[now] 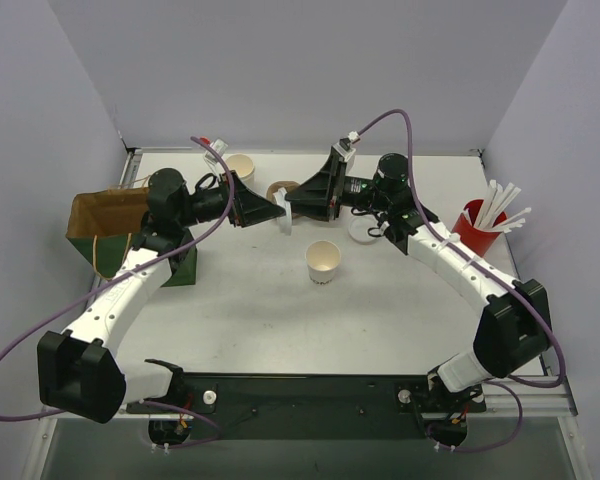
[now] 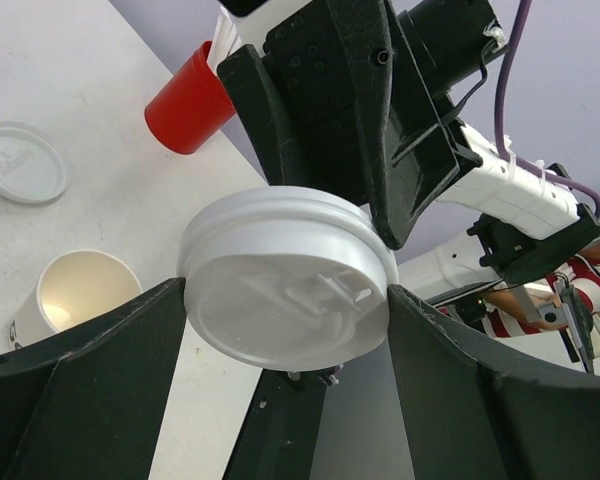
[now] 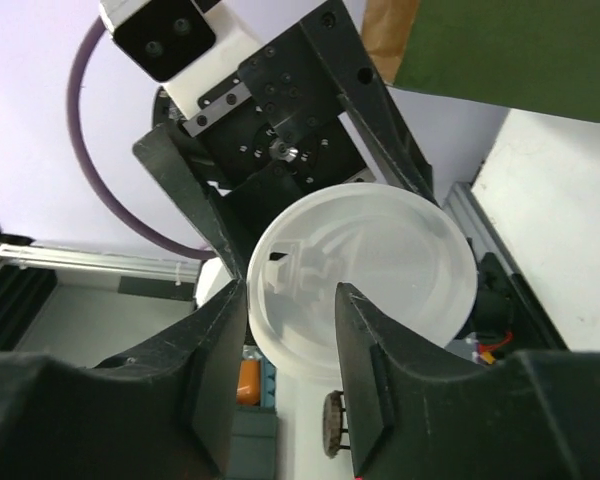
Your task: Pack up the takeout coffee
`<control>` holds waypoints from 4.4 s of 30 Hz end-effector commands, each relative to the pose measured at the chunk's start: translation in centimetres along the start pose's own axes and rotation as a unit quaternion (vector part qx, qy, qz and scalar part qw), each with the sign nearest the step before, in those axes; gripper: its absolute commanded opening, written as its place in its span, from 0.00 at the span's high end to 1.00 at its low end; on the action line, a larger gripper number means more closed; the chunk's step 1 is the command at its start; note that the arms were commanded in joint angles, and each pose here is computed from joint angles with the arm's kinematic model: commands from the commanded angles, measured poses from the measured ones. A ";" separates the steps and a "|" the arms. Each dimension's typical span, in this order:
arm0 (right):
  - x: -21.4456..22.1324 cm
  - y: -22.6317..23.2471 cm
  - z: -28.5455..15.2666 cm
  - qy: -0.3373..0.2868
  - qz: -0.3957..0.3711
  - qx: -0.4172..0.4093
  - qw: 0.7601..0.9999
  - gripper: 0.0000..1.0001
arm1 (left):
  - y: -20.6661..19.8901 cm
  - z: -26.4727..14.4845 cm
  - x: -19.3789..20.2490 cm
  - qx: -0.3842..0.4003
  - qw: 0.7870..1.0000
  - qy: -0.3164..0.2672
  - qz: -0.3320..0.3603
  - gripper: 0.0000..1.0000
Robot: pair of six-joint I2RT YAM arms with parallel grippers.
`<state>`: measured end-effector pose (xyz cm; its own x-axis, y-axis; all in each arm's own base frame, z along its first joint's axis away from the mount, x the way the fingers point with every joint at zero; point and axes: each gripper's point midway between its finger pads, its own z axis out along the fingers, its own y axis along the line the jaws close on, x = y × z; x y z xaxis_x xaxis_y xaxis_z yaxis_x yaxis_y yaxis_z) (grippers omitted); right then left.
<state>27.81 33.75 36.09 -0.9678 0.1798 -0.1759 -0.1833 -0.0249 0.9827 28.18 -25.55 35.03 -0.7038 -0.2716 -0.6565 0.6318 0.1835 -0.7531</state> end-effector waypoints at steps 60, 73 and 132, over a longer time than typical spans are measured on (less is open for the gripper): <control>0.2 -13.3 -22.6 -0.208 -0.135 0.520 0.818 0.57 | 14.0 9.6 11.6 -0.404 0.784 0.399 0.251 0.29; 0.2 -13.1 -22.6 -0.209 -0.137 0.516 0.820 0.57 | 14.0 9.2 11.8 -0.420 0.764 0.410 0.268 0.29; 0.8 -13.8 -23.1 -0.206 -0.132 0.520 0.819 0.58 | 15.7 11.0 14.0 -0.409 0.759 0.432 0.263 0.29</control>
<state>25.92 11.83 21.16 -0.7394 0.3733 -0.5603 0.0802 0.8751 0.4772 31.50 -36.16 13.95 -0.6154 0.6960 -0.3698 0.7247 0.6842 0.0818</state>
